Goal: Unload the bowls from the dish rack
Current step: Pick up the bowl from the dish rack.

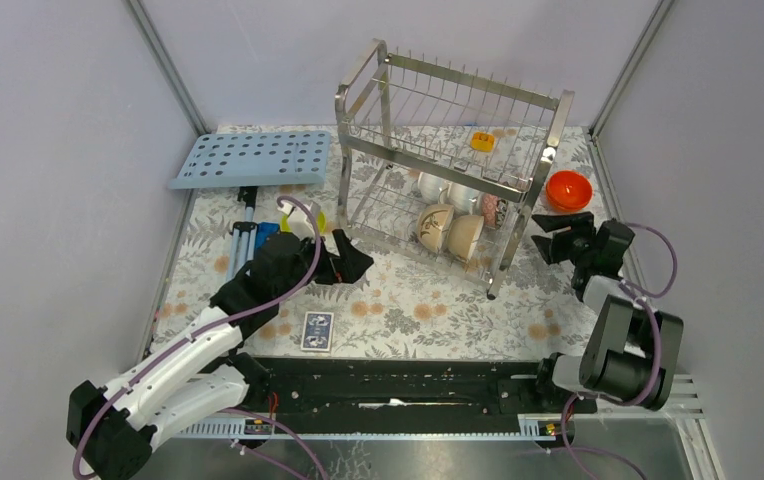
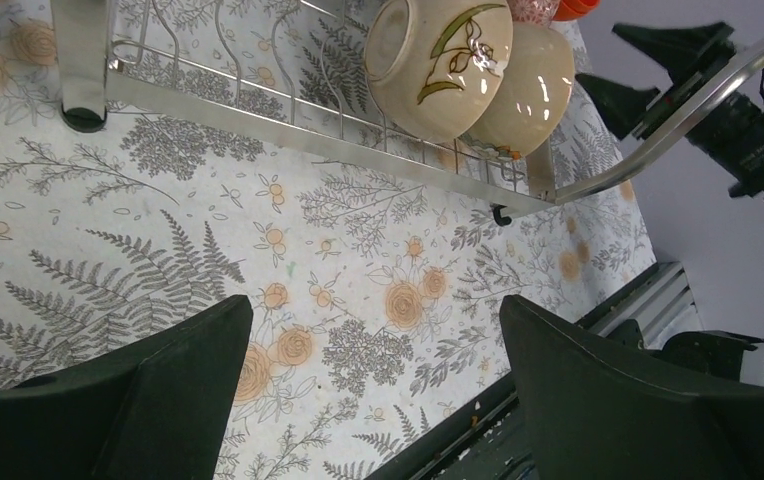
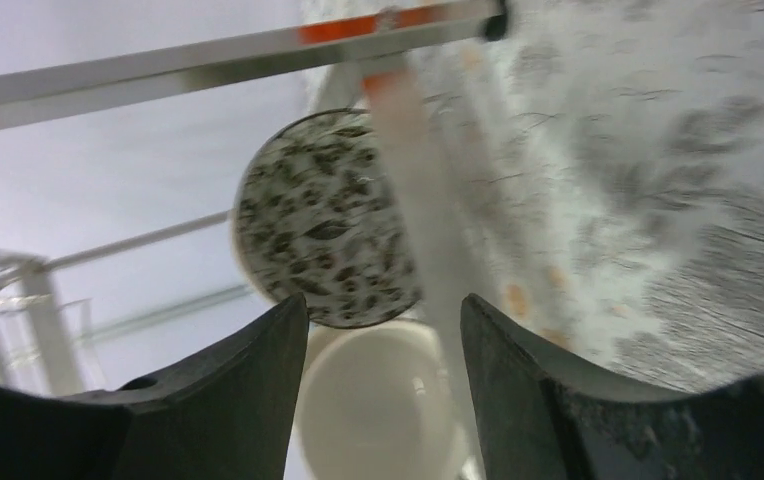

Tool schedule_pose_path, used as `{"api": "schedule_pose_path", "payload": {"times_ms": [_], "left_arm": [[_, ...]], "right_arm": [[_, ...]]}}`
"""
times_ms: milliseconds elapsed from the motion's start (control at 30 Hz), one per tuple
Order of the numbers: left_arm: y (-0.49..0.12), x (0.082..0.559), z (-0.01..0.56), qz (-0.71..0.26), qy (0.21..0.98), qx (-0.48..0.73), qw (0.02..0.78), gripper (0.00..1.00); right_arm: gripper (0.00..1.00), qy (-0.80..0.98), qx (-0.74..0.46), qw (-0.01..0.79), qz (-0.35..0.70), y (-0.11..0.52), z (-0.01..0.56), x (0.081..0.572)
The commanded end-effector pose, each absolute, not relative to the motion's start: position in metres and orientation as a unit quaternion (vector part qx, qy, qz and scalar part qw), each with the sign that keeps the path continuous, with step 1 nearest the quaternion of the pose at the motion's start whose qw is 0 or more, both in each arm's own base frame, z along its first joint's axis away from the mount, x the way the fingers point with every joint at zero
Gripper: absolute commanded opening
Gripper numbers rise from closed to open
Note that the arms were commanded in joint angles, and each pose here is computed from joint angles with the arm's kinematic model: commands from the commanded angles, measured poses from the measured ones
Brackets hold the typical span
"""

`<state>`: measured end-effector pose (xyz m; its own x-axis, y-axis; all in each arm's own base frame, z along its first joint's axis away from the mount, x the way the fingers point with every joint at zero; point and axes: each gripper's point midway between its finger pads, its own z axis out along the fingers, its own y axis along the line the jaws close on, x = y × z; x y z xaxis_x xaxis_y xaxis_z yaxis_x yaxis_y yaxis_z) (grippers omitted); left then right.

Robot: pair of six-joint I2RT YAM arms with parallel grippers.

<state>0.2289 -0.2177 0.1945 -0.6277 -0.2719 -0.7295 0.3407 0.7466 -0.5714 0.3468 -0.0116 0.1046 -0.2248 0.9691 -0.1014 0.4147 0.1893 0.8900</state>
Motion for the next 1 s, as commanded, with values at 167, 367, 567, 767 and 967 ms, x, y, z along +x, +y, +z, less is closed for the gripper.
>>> {"api": "schedule_pose_path", "payload": {"times_ms": [167, 367, 567, 767, 967], "left_arm": [[-0.240, 0.225, 0.199, -0.408, 0.810, 0.030, 0.421, 0.99], [-0.244, 0.221, 0.197, -0.405, 0.811, 0.034, 0.421, 0.98], [-0.248, 0.219, 0.190, -0.402, 0.817, 0.034, 0.412, 0.98], [-0.252, 0.221, 0.188, -0.402, 0.819, 0.036, 0.408, 0.98], [-0.256, 0.220, 0.184, -0.404, 0.820, 0.036, 0.403, 0.98]], "right_arm": [[0.65, 0.730, 0.315, 0.344, 0.499, 0.049, 0.184, 0.371], [0.64, 0.737, 0.311, 0.298, 0.521, 0.066, 0.177, 0.377], [0.63, 0.739, 0.294, 0.242, 0.556, 0.089, 0.173, 0.380], [0.63, 0.754, 0.273, 0.208, 0.560, 0.108, 0.165, 0.370], [0.61, 0.766, 0.259, 0.188, 0.557, 0.121, 0.157, 0.364]]}}
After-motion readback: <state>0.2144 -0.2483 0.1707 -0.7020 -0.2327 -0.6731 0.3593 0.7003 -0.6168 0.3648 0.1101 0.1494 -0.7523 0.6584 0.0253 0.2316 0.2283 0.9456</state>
